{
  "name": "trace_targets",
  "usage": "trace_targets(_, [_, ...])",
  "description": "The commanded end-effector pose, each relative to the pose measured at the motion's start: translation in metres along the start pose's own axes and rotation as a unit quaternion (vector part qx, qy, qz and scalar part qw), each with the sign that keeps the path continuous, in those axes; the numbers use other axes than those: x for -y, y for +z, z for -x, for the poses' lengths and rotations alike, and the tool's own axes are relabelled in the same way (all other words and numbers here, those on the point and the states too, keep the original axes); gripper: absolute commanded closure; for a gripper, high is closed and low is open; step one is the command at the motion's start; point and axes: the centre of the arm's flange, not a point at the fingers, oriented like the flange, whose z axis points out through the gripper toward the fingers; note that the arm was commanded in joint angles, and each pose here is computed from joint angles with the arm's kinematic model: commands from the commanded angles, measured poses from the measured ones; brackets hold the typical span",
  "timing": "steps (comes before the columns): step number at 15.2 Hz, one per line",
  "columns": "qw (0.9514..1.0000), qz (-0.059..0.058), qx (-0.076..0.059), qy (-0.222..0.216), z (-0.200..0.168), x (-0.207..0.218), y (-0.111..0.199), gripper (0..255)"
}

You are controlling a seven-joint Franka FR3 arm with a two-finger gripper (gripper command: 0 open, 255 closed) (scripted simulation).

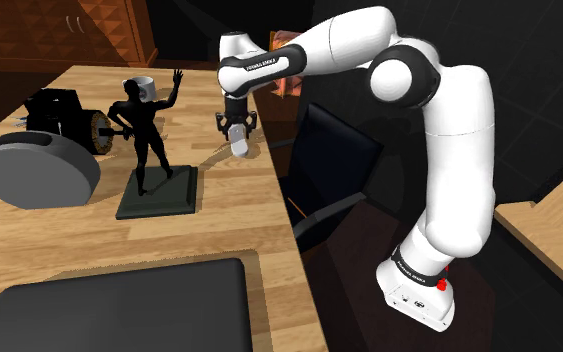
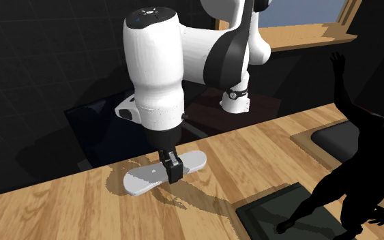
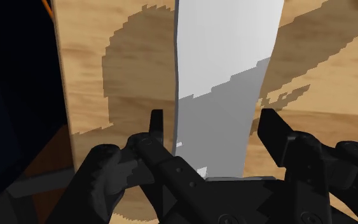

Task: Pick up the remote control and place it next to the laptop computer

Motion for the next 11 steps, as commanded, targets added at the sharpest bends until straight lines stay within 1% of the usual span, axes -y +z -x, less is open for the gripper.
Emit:
trace_targets(1, [1.0, 0.0, 0.0, 0.0, -0.001, 0.0, -0.011, 255])
trace_targets(11, [1.0, 0.0, 0.0, 0.0, -0.001, -0.001, -0.064, 255])
